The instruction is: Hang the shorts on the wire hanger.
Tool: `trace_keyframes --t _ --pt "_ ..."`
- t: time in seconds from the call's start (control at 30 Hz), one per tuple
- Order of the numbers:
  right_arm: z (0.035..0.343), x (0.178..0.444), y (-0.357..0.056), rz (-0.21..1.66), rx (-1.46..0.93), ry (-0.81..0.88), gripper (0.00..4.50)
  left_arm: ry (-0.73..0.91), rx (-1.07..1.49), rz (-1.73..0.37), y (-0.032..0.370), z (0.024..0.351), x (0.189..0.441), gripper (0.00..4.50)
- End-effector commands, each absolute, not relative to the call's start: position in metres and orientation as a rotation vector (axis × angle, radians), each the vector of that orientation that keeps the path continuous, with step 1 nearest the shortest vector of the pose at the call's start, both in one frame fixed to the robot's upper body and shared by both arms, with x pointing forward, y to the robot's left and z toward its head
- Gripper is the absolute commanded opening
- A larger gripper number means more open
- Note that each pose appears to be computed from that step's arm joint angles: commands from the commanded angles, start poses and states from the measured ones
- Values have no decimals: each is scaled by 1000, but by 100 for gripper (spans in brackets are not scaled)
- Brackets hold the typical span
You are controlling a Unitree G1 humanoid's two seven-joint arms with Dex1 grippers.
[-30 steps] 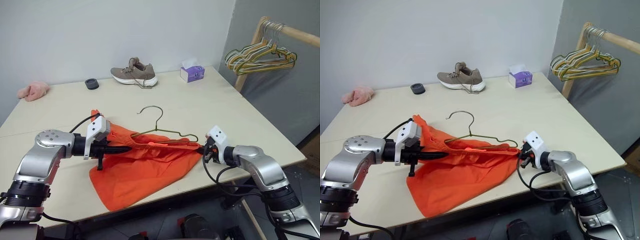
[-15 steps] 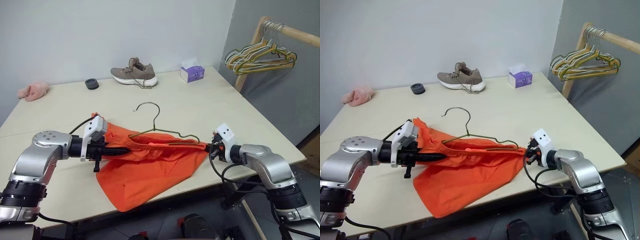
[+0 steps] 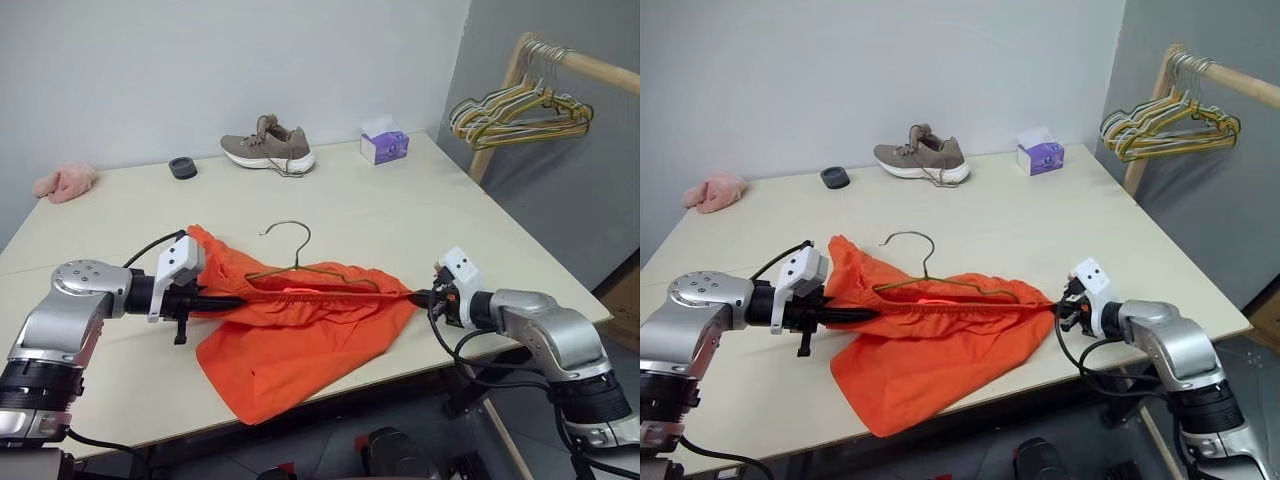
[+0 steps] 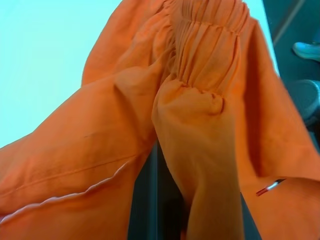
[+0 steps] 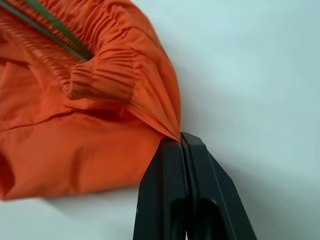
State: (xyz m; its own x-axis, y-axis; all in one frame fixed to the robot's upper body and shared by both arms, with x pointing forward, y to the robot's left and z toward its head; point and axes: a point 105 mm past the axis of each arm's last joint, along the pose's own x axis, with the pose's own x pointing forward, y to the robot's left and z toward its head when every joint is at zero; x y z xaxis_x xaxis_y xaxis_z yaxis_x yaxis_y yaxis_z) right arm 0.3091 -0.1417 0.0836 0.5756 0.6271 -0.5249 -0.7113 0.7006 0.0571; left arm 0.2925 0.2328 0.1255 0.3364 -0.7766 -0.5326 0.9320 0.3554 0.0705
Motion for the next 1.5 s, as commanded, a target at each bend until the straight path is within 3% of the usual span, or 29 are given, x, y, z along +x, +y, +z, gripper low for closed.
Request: trace_keyframes --t 0.03,0.33,0.53,0.77,1.1,1.4,1.5 --pt "102 306 -136 822 -210 493 4 403 466 -1101 237 134 303 0" --pt "115 303 -125 874 -218 456 4 362 513 -1078 234 129 312 0" --pt "132 305 -107 927 -224 398 4 332 469 -1159 211 125 307 0" --pt "131 313 -114 902 -239 401 4 320 456 -1200 201 127 302 0" --pt "167 314 -110 954 -122 329 4 338 564 -1149 209 113 307 0" --pt "153 300 -76 1072 -302 334 4 264 548 -1146 188 112 318 0" --pt "144 301 -87 1053 -450 346 61 253 541 -1152 184 111 318 0"
